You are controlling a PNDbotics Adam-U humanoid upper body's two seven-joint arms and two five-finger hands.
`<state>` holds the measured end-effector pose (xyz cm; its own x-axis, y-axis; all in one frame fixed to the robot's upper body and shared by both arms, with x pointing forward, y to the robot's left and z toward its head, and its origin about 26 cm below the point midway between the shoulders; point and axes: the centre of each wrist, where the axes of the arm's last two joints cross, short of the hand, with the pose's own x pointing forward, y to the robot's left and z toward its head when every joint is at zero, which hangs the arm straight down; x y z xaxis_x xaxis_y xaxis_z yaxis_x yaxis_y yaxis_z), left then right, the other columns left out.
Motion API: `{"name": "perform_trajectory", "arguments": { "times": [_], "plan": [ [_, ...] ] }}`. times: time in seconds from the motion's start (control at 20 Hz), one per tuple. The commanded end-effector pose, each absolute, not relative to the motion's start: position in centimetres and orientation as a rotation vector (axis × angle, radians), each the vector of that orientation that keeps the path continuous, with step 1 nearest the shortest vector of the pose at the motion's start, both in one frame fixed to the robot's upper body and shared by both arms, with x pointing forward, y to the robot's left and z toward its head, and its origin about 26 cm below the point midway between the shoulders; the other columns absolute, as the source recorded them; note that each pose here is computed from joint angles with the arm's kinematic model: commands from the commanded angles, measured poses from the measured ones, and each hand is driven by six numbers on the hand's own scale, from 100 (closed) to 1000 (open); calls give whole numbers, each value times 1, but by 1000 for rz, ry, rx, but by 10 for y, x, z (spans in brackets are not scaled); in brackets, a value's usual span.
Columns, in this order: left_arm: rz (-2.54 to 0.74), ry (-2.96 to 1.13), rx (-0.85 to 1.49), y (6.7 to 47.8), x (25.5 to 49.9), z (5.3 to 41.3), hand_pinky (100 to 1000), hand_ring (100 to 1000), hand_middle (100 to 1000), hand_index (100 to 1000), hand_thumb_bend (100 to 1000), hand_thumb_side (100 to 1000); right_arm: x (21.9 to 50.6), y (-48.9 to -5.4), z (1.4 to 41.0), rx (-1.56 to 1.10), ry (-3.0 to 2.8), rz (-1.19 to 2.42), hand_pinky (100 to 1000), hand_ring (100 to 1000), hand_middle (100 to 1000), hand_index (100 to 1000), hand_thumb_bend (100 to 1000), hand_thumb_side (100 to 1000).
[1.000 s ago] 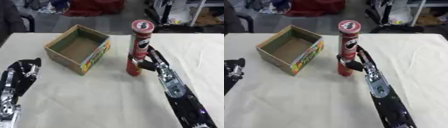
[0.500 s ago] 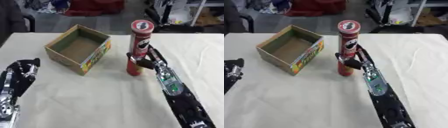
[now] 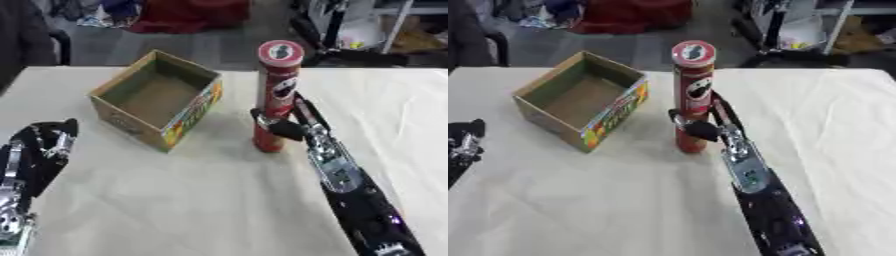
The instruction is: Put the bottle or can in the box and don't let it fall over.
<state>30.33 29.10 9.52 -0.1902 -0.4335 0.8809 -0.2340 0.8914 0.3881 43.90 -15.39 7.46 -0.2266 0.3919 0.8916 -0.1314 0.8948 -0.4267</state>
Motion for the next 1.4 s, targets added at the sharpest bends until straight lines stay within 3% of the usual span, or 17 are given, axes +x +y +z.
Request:
{"name": "perform_trajectory", "arguments": {
  "times": [0.05,0.1,0.15,0.3,0.45,0.7,1.15,1.4],
  "plan": [
    [-205,-1805,511,290,305,103,482,482,443,664,387,622,443,-153,85,-231,-1769,438,970,1000,1000,904,246,100],
    [-205,-1806,511,290,305,103,482,482,443,664,388,622,443,-153,84,-242,-1767,419,965,999,1000,803,135,100],
    [-204,-1806,511,290,305,103,482,482,443,664,388,622,443,-153,84,-253,-1764,397,963,997,1000,756,100,100],
    [-205,-1805,510,290,305,103,482,482,443,664,386,623,443,-154,82,-283,-1750,326,945,976,966,513,100,100],
    [-203,-1804,512,290,305,102,482,482,443,664,386,623,444,-156,81,-313,-1735,246,926,924,898,405,100,100],
    [-201,-1802,514,291,305,102,483,475,442,664,386,623,446,-156,94,-318,-1774,188,926,907,876,389,100,100],
    [-215,-1830,477,282,309,107,484,473,442,664,383,622,455,-133,177,-166,-1961,235,929,900,868,383,100,100],
    [-260,-1884,384,262,322,119,483,472,441,664,381,620,462,-113,194,-53,-1970,254,929,897,866,384,100,100]
  ]
}}
